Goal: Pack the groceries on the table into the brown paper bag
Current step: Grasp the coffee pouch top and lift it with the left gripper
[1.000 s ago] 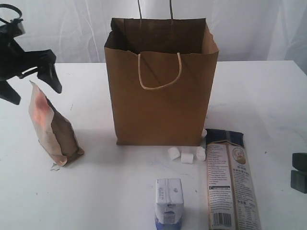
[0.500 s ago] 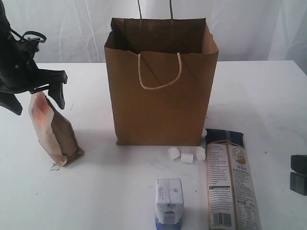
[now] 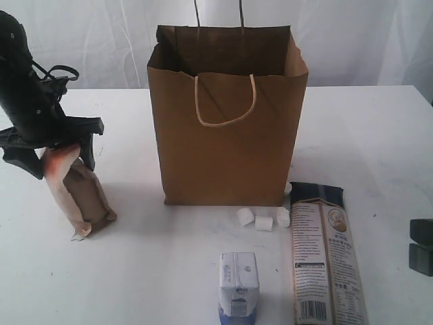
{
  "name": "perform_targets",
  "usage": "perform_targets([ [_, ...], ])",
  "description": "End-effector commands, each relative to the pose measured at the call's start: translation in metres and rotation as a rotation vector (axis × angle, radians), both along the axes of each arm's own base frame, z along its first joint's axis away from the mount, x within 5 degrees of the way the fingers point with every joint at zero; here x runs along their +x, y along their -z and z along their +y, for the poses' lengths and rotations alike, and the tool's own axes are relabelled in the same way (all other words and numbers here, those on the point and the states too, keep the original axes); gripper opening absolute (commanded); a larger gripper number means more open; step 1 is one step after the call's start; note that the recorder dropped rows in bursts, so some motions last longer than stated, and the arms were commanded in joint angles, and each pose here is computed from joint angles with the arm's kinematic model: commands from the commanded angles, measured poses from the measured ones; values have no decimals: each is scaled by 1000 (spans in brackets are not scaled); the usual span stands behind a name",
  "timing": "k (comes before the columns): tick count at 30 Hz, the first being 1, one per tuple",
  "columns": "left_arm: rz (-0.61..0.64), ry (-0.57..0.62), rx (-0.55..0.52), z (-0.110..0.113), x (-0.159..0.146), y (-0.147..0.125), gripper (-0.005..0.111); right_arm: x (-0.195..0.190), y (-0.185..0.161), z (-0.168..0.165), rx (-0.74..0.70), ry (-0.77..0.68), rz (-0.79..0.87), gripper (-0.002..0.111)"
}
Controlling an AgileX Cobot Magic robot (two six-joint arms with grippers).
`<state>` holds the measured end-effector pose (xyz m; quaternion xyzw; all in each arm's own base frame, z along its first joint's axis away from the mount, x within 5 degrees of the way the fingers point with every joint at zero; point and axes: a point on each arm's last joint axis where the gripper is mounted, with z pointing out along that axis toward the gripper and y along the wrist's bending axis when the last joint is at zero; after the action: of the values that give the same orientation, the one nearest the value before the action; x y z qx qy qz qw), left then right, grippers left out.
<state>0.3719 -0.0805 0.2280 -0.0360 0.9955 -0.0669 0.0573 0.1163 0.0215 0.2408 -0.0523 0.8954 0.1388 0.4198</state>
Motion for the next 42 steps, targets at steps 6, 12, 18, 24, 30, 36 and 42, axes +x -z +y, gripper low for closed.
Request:
perform_targets([
  [6, 92, 23, 8, -4, -9, 1, 0, -1, 1, 1, 8, -2, 5, 0],
  [12, 32, 110, 7, -5, -7, -30, 0, -1, 1, 1, 8, -2, 5, 0],
  [18, -21, 239, 18, -5, -8, -64, 0, -1, 1, 1, 8, -1, 3, 0],
  [24, -110, 272, 16, -4, -13, -97, 0, -1, 1, 1, 5, -4, 2, 0],
  [30, -237, 329, 15, -2, -23, -147, 0, -1, 1, 1, 5, -4, 2, 0],
  [36, -411, 377, -92, -10, -37, -198, 0, -1, 0, 0, 5, 3, -3, 0],
  [42, -543, 435, -193, -16, -52, -236, 0, 1, -1, -1, 0, 19, -23, 0],
])
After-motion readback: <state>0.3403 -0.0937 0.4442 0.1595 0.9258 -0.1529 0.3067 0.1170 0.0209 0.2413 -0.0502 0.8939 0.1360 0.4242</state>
